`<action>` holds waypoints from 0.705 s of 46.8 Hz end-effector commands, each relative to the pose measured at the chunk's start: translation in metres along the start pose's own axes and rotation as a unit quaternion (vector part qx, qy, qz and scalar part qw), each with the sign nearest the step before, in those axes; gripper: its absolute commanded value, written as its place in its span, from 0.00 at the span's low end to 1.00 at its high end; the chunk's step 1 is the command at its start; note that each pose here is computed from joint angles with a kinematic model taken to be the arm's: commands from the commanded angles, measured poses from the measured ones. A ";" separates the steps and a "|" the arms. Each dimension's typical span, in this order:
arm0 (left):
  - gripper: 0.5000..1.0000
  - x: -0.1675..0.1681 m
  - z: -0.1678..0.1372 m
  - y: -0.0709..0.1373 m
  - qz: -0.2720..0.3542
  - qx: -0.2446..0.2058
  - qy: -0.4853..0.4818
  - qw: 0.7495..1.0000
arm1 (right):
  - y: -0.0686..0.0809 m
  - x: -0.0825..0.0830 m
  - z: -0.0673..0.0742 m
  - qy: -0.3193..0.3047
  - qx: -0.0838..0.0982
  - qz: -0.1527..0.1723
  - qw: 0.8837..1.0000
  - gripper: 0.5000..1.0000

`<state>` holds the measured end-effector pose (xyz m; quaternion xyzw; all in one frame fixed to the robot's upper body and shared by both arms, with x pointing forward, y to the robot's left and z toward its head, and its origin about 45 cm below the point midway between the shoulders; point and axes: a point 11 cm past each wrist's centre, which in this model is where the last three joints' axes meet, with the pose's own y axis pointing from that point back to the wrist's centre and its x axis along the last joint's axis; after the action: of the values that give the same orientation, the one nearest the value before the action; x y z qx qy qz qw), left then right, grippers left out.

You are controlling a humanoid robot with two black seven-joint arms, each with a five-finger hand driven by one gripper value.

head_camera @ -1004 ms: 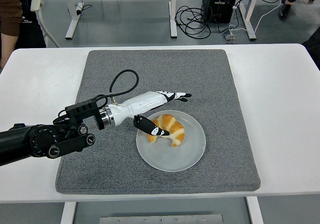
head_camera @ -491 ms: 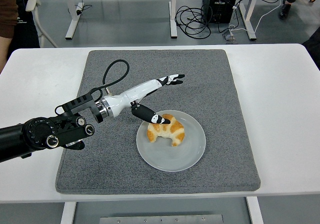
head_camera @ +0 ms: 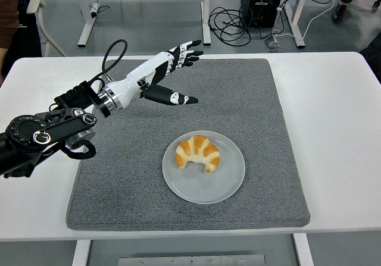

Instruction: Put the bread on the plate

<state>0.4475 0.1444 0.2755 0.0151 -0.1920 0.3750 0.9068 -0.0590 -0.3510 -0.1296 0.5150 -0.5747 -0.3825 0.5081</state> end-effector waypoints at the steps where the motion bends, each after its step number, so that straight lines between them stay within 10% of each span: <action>1: 0.93 0.012 0.000 0.001 0.019 -0.001 0.019 1.000 | 0.000 0.000 0.000 0.000 0.000 0.000 1.000 1.00; 33: 0.93 0.063 -0.021 0.021 0.116 -0.004 0.224 0.968 | 0.000 0.000 0.000 0.000 0.000 0.000 1.000 1.00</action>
<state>0.4807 0.2025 0.2825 -0.0978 -0.0094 0.4667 0.8789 -0.0591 -0.3510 -0.1296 0.5149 -0.5747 -0.3826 0.5081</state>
